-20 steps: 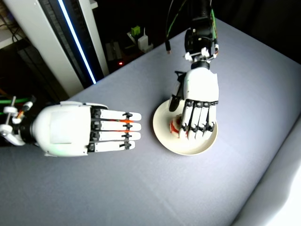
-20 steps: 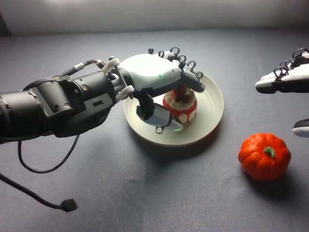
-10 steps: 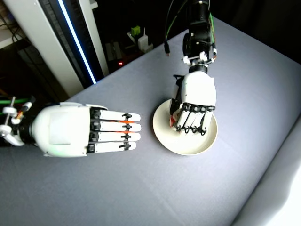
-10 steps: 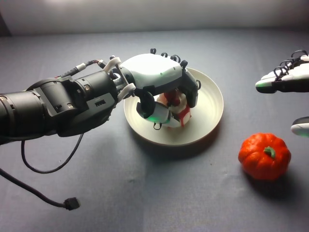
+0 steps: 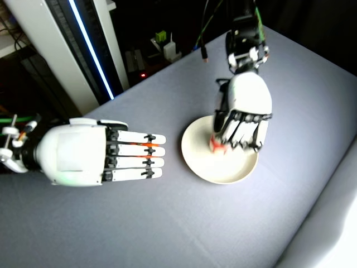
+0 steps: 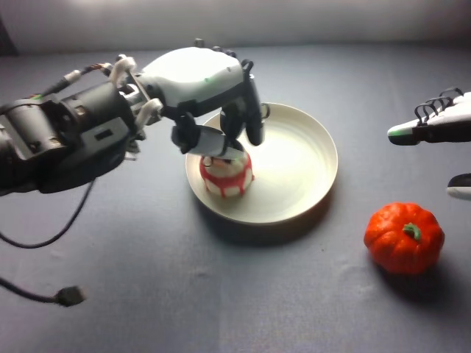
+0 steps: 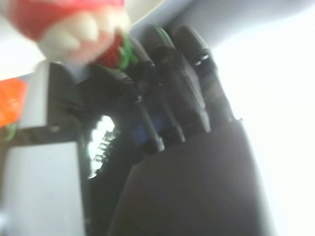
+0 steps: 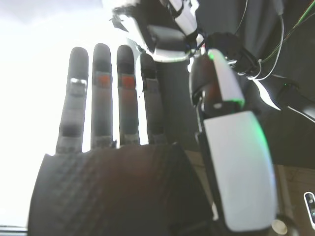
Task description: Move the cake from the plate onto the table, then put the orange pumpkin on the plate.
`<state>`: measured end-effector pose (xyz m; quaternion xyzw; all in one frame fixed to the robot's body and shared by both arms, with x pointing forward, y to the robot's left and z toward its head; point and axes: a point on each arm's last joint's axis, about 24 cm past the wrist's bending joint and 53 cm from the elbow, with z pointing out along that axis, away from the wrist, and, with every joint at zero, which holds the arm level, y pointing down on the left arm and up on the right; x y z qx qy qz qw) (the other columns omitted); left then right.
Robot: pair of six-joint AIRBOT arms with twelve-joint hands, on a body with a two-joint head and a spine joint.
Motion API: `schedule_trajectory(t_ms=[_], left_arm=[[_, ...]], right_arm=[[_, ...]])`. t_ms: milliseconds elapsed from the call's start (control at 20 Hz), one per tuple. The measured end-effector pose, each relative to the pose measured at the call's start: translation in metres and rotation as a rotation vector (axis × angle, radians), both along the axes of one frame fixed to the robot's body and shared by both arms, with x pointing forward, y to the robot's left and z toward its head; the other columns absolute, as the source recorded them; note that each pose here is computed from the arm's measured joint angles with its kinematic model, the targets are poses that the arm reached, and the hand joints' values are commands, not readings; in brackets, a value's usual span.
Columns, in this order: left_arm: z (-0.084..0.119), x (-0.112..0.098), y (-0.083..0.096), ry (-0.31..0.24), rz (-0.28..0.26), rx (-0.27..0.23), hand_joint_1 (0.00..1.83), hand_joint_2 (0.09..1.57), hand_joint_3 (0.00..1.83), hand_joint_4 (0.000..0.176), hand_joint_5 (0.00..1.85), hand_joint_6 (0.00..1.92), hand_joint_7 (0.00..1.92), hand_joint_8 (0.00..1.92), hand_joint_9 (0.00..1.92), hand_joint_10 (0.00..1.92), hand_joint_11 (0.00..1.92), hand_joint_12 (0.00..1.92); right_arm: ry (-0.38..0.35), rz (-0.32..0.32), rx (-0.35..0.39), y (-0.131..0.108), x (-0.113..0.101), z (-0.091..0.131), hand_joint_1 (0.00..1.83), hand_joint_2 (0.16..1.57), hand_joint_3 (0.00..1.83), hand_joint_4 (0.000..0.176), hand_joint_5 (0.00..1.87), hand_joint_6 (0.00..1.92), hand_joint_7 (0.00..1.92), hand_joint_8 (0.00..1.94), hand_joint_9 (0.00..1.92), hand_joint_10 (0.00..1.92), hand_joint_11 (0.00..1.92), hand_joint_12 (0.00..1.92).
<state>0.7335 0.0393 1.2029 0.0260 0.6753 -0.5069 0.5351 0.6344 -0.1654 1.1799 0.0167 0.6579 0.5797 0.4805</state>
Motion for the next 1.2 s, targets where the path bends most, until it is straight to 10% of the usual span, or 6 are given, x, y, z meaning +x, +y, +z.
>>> schedule_trajectory(t_ms=[50, 150, 300, 450, 650, 1200], left_arm=[[0.005, -0.002, 0.004, -0.010, -0.001, -0.006, 1.23, 0.98, 0.00, 0.000, 1.34, 0.31, 1.13, 0.81, 1.06, 0.87, 0.53, 1.57], [0.018, -0.010, 0.015, -0.053, 0.001, -0.011, 1.22, 0.99, 0.00, 0.000, 1.34, 0.31, 1.01, 1.04, 0.98, 1.30, 0.86, 1.43], [0.018, -0.011, 0.020, -0.070, 0.010, 0.000, 1.27, 1.03, 0.01, 0.000, 1.15, 0.52, 1.18, 0.80, 1.04, 0.45, 0.71, 1.03], [0.009, -0.009, 0.014, -0.048, 0.011, 0.013, 1.06, 0.85, 0.00, 0.000, 0.63, 0.00, 0.70, 0.02, 0.75, 0.07, 0.36, 1.01], [0.006, -0.010, 0.012, -0.042, 0.008, 0.013, 1.03, 0.87, 0.00, 0.057, 0.59, 0.00, 0.57, 0.00, 0.58, 0.00, 0.32, 0.68], [-0.026, -0.012, 0.015, 0.001, 0.018, 0.082, 1.11, 0.88, 0.00, 0.000, 0.67, 0.00, 0.65, 0.00, 0.63, 0.01, 0.16, 1.10]], right_arm=[[0.001, -0.001, 0.002, 0.000, 0.000, 0.000, 1.20, 1.23, 0.00, 0.000, 0.50, 0.00, 0.57, 0.00, 0.63, 0.00, 0.43, 0.62], [0.002, -0.005, 0.007, -0.001, 0.001, 0.001, 1.19, 1.22, 0.00, 0.000, 0.50, 0.00, 0.58, 0.00, 0.64, 0.00, 0.45, 0.65], [0.003, -0.007, 0.009, -0.001, 0.001, 0.001, 1.10, 1.25, 0.00, 0.000, 0.50, 0.00, 0.55, 0.00, 0.60, 0.00, 0.37, 0.66], [0.003, -0.007, 0.009, -0.001, 0.001, 0.001, 1.07, 1.25, 0.00, 0.000, 0.50, 0.00, 0.57, 0.00, 0.60, 0.01, 0.34, 0.68], [0.007, -0.009, 0.005, -0.002, 0.001, -0.001, 0.91, 1.27, 0.01, 0.000, 0.52, 0.01, 0.57, 0.00, 0.55, 0.00, 0.36, 0.70], [0.047, -0.086, 0.012, -0.026, 0.010, -0.008, 0.68, 1.34, 0.00, 0.000, 0.46, 0.00, 0.50, 0.00, 0.53, 0.00, 0.17, 0.89]])
